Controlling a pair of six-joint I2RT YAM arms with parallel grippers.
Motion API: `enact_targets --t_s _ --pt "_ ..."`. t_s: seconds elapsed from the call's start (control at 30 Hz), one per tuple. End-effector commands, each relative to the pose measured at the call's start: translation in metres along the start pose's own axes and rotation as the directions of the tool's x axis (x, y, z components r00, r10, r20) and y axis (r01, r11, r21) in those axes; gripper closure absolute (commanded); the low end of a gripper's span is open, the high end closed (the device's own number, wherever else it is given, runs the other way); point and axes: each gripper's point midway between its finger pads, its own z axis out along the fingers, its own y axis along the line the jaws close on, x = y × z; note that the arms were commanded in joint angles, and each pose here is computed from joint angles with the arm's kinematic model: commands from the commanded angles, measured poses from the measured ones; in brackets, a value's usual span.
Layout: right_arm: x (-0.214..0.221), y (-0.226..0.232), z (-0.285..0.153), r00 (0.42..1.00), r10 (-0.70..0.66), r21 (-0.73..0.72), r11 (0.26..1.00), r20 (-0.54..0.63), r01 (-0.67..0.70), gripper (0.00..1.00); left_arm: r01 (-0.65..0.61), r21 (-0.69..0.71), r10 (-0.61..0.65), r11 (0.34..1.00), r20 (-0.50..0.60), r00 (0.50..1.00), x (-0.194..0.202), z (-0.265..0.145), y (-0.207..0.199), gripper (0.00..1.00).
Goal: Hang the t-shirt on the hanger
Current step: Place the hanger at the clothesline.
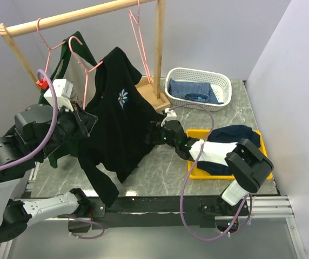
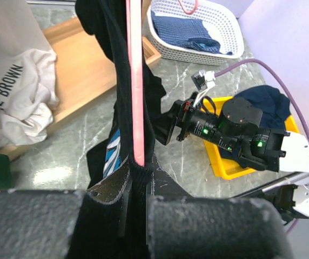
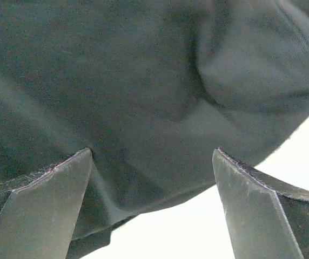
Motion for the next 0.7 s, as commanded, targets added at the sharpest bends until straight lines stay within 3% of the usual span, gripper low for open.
enact_targets --t_s 0.0,0.13,0.37,0.47,0.53,0.57,0.6,0.63,0.67 --pt "-0.01 -0.017 0.007 0.992 0.09 0.096 0.991 0.086 -0.098 0.0 0.01 -0.011 -0.009 1.0 0.116 0.993 -0.033 -0.009 0.001 0.99" --pt "0.004 -0.024 0.0 0.985 0.145 0.105 0.982 0.091 -0.154 0.0 0.007 -0.015 -0.005 1.0 0.13 0.992 -0.04 -0.01 0.0 0.99" --pt "0.043 -0.008 0.019 0.978 0.208 0.111 0.973 -0.022 -0.204 0.01 -0.007 -0.02 0.009 1.0 0.137 0.99 -0.043 -0.007 -0.001 0.99" --pt "0.049 -0.001 0.026 0.968 0.25 0.092 0.965 -0.031 -0.246 0.06 0.0 -0.016 0.003 1.0 0.145 0.989 -0.045 -0.006 -0.002 0.99" --pt "0.048 0.005 0.035 0.964 0.262 0.076 0.963 -0.035 -0.259 0.17 0.0 -0.008 0.001 1.0 0.142 0.99 -0.043 -0.005 -0.004 0.99" --pt "0.046 0.007 0.038 0.965 0.259 0.067 0.964 -0.035 -0.256 0.27 0.001 -0.012 0.001 1.0 0.144 0.99 -0.044 -0.005 -0.004 0.99" --pt "0.045 0.01 0.039 0.966 0.256 0.064 0.965 -0.041 -0.253 0.68 0.0 -0.014 0.002 1.0 0.143 0.99 -0.044 -0.005 -0.003 0.99" --pt "0.036 0.018 0.039 0.968 0.25 0.051 0.967 -0.03 -0.248 0.88 -0.002 -0.022 0.005 1.0 0.142 0.99 -0.043 -0.004 -0.002 0.99" --pt "0.024 0.028 0.034 0.97 0.243 0.031 0.97 -0.016 -0.243 1.0 0.0 -0.032 0.004 1.0 0.142 0.99 -0.043 -0.004 0.0 0.99"
